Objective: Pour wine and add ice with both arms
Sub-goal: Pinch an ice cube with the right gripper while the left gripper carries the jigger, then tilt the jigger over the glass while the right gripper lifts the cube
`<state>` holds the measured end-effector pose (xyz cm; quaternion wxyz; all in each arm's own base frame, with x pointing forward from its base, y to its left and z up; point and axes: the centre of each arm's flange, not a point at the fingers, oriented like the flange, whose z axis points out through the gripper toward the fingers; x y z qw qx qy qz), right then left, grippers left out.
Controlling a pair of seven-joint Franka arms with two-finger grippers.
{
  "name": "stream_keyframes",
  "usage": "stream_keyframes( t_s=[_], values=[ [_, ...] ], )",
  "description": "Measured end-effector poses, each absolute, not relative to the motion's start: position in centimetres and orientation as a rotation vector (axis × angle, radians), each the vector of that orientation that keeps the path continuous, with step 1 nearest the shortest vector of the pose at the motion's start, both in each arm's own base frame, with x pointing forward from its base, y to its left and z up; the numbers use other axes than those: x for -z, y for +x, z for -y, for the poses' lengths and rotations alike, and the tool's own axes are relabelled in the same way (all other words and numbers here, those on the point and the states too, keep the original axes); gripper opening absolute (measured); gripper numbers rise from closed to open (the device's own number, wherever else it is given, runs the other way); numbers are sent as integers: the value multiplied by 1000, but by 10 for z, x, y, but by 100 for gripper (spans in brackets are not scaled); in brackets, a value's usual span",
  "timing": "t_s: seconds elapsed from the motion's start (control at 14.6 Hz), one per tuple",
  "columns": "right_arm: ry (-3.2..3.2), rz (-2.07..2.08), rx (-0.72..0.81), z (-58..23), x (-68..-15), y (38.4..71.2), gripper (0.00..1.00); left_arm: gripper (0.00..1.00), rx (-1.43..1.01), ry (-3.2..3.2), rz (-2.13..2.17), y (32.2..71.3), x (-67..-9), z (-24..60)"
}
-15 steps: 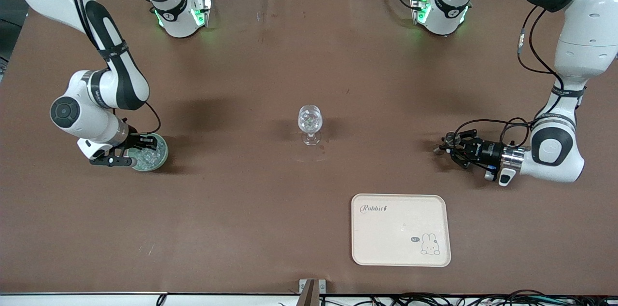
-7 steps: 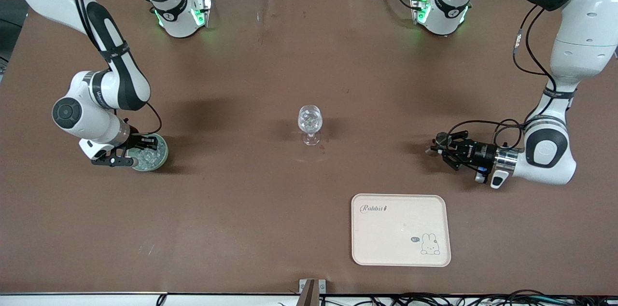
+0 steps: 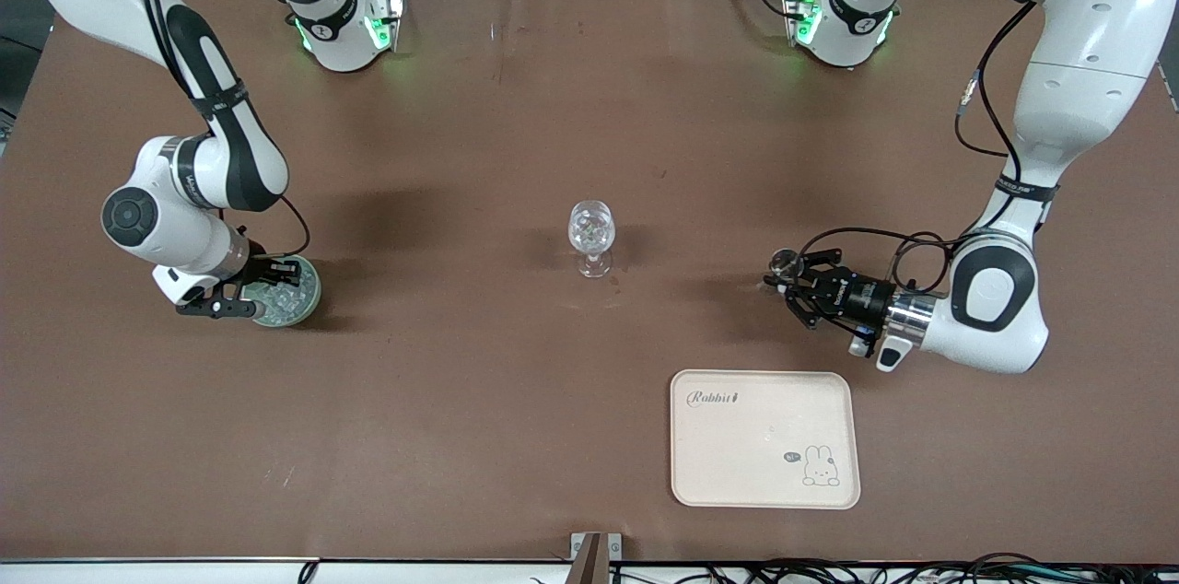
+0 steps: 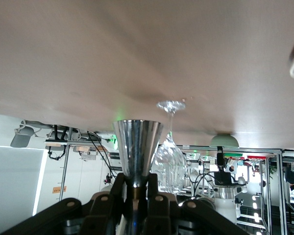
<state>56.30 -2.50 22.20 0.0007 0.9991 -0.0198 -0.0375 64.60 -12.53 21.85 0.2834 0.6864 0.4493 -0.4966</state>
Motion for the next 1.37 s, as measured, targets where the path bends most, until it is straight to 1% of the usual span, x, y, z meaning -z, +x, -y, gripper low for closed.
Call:
stream_keyframes(
  t_s=[0.41,0.68,0.75,1.23,1.3,1.37],
  values=[
    [3137,62,111,25,-221,563,40,22,1313,1811,-1258,649,-278,202],
    [3138,62,105,25,-221,564,37,22,1280,1891,-1263,635,-304,261],
    [3138,62,106,25,-221,564,33,22,1259,1919,-1284,631,-311,274],
    [3137,62,114,25,-219,563,32,22,1167,2043,-1379,606,-342,338],
    [3137,62,114,25,-219,563,30,22,1162,2051,-1395,603,-344,346],
    [3137,62,114,25,-219,563,30,22,1161,2055,-1405,600,-347,350]
  ],
)
